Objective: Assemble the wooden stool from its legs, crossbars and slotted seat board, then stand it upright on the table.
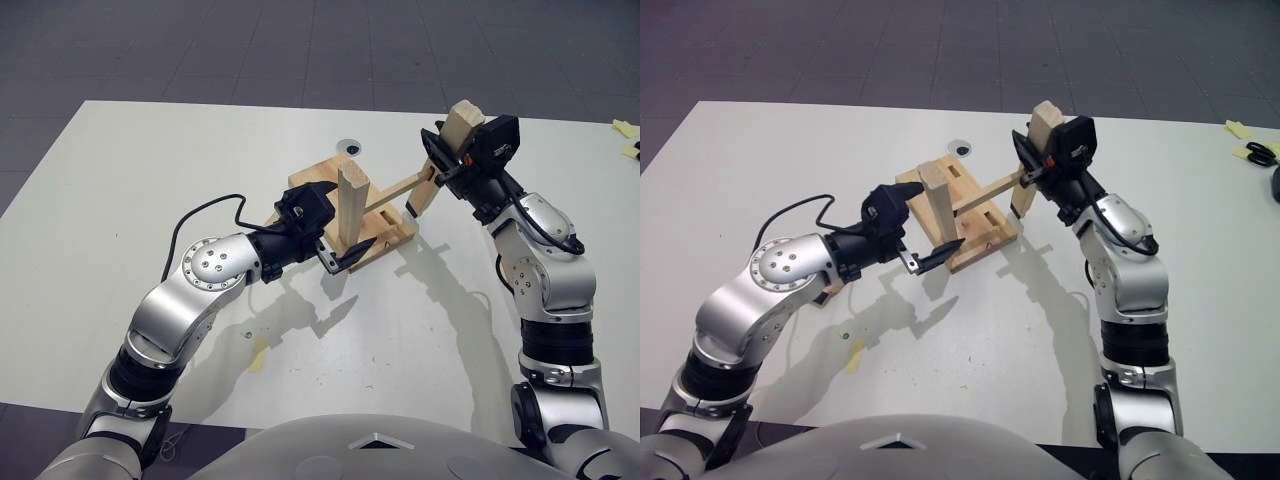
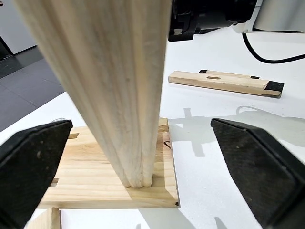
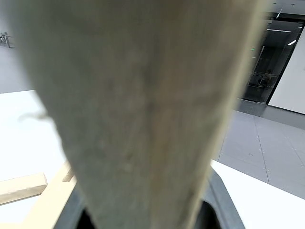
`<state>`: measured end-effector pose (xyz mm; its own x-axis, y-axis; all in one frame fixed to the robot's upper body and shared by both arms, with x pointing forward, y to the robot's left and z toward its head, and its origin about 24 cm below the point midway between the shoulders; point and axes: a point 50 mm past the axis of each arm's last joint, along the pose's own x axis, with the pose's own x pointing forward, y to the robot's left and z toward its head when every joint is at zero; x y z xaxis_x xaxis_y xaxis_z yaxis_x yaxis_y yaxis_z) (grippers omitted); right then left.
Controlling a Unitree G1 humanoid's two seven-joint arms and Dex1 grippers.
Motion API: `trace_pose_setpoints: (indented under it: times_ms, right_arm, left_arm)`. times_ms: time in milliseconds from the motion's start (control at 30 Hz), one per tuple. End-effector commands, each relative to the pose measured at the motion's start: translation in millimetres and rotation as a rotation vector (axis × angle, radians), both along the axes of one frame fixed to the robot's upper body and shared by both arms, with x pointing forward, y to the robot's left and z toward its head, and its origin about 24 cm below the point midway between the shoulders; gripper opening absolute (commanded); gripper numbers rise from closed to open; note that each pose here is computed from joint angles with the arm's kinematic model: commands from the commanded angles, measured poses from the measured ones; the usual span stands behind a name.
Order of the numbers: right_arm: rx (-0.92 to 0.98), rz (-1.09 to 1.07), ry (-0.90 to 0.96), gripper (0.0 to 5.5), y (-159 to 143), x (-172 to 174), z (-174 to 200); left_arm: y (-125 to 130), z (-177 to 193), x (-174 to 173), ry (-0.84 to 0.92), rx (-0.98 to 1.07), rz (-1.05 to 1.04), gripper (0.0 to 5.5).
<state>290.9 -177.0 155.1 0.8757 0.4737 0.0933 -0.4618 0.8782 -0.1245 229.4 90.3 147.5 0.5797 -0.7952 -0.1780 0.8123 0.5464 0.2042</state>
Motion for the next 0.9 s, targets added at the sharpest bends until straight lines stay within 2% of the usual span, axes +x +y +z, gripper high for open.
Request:
trace_pose_setpoints:
  times_ms: [33, 267, 467, 800, 900]
  right_arm:
    - [0.020, 0.033, -0.003, 1.02, 10, -3, 1]
    - [0.023, 0.030, -0.004, 1.02, 11, -2, 1]
    - [0.005, 0.185, 0.007, 1.02, 17, -14, 2]
    - [-0.005, 0.156, -0.030, 1.02, 19, -11, 10]
    - [-0.020, 0.136, -0.051, 1.02, 19, -10, 13]
  left_arm:
    - [-1, -4, 0, 0.007, 0.012, -0.004, 5.40]
    - [-2, -8, 1, 0.000, 0.037, 0.002, 5.40]
    - [0, -9, 2, -0.012, 0.051, 0.009, 5.40]
    - [32, 30, 13, -0.155, 0.070, 0.087, 5.40]
    - [34, 38, 9, -0.174, 0.071, 0.070, 5.40]
